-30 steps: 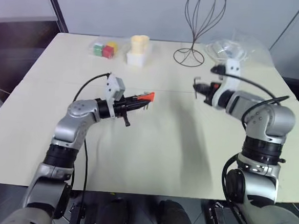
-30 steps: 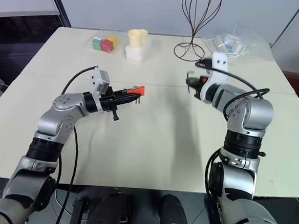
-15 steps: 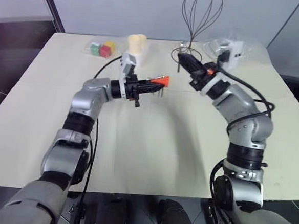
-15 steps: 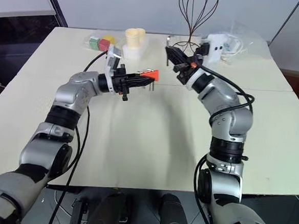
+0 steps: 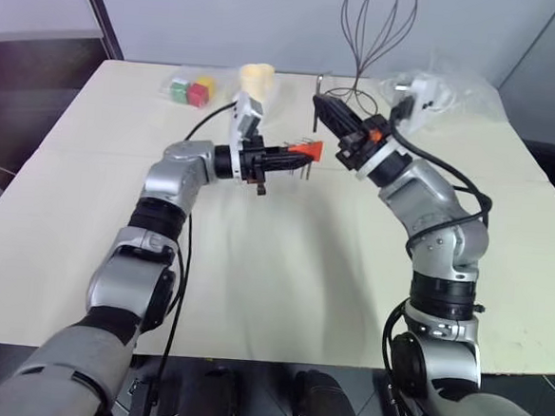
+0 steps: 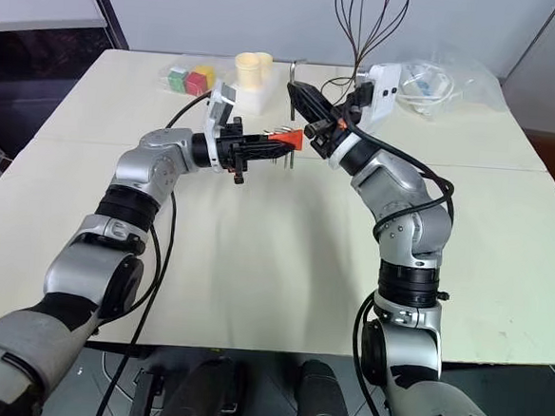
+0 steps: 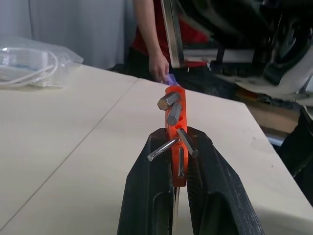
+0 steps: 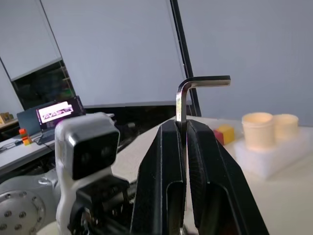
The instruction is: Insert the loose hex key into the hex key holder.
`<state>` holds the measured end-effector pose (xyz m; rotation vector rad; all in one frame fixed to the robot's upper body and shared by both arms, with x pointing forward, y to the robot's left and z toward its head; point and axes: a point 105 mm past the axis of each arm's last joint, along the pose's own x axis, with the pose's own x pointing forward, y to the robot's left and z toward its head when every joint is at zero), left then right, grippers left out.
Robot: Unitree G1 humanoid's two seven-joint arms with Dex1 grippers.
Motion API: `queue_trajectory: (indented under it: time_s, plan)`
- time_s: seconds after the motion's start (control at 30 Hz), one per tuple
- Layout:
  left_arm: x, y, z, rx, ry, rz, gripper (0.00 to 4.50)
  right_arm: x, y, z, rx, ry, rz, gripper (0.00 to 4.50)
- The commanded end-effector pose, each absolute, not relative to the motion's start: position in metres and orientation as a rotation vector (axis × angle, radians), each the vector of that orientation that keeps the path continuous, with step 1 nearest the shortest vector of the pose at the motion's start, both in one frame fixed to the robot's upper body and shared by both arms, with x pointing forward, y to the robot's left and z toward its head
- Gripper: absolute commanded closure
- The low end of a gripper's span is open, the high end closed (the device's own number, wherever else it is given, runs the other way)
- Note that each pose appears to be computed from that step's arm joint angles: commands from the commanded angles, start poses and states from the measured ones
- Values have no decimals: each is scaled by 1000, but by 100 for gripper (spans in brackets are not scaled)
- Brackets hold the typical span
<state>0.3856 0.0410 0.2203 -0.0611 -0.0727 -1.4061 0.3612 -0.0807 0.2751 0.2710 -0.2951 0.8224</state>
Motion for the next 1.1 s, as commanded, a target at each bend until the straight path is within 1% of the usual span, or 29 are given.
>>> queue_trajectory:
  time_s: [0.03, 0.23, 0.57, 1.1]
  plan:
    - [383, 41, 239, -41, -142, -1422, 450, 353, -85, 290, 259, -369, 828, 449]
    - [381, 43, 241, -40, -150, -1424, 450, 359, -91, 283, 257, -356, 797, 449]
    - [382, 44, 243, -41, -164, -1405, 450, 359, -89, 280, 258, -348, 802, 449]
    - [382, 45, 230, -16, -129, -1406, 450, 358, -91, 285, 259, -365, 795, 449]
